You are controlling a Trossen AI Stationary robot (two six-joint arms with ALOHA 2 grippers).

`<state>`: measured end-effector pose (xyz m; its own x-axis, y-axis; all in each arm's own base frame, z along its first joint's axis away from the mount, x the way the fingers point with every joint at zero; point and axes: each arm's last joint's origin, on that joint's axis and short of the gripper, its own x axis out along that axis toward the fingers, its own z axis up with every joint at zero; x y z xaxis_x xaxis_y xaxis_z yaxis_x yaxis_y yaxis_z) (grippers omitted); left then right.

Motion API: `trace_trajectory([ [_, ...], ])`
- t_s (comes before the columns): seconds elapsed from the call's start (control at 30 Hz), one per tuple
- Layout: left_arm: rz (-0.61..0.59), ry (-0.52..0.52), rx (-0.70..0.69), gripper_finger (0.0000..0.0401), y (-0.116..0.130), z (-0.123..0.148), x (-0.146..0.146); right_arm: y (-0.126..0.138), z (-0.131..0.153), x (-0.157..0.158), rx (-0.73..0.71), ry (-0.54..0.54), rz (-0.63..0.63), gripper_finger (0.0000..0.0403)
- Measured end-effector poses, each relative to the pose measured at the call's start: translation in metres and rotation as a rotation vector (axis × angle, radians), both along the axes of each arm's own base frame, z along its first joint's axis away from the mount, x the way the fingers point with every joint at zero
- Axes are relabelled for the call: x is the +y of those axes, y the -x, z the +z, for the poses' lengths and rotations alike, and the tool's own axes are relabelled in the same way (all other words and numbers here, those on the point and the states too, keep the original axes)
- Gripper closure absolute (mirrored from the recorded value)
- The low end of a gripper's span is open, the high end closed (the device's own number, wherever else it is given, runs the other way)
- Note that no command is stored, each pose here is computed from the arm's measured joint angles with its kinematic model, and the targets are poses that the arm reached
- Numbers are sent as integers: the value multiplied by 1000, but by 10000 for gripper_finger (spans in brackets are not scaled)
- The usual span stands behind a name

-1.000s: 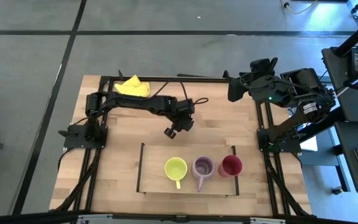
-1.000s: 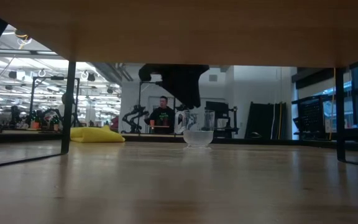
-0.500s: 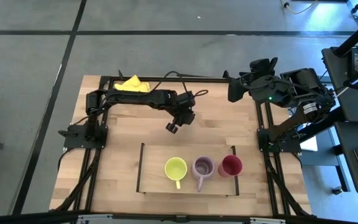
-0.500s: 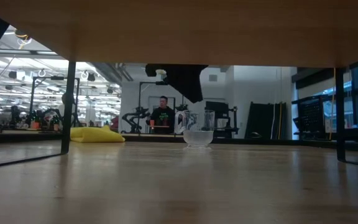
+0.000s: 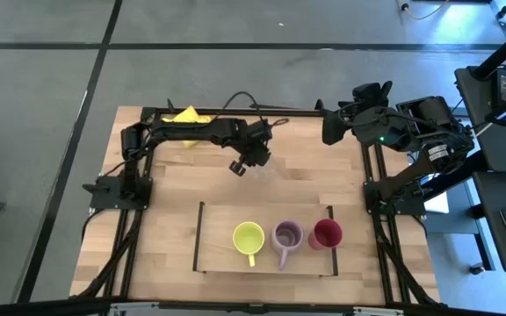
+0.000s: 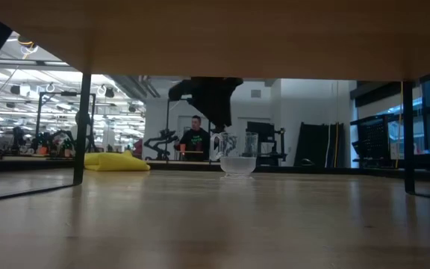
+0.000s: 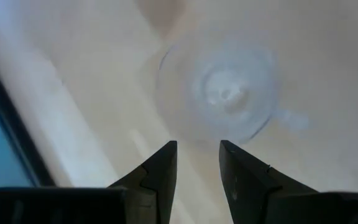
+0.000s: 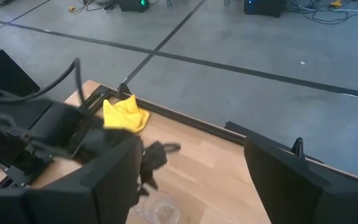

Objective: Stack small to large cups/mugs on shelf
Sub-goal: Put the transparent mug on the shelf

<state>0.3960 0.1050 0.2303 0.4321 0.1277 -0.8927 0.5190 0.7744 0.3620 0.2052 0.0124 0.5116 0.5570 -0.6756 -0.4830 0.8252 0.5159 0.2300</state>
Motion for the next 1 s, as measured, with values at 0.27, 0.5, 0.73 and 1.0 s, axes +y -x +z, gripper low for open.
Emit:
trace_trajectory([
  [0.27,-24,55,29,287,11,-2,23,0,0,0,4,2,3,116],
  [0.5,-190,20,33,287,7,-2,10,0,0,0,19,14,14,116],
  [0.73,-218,-6,30,287,3,-1,-2,0,0,0,32,24,24,116],
  [1.0,-299,-51,46,287,3,-2,-2,0,-1,1,39,-8,59,116],
])
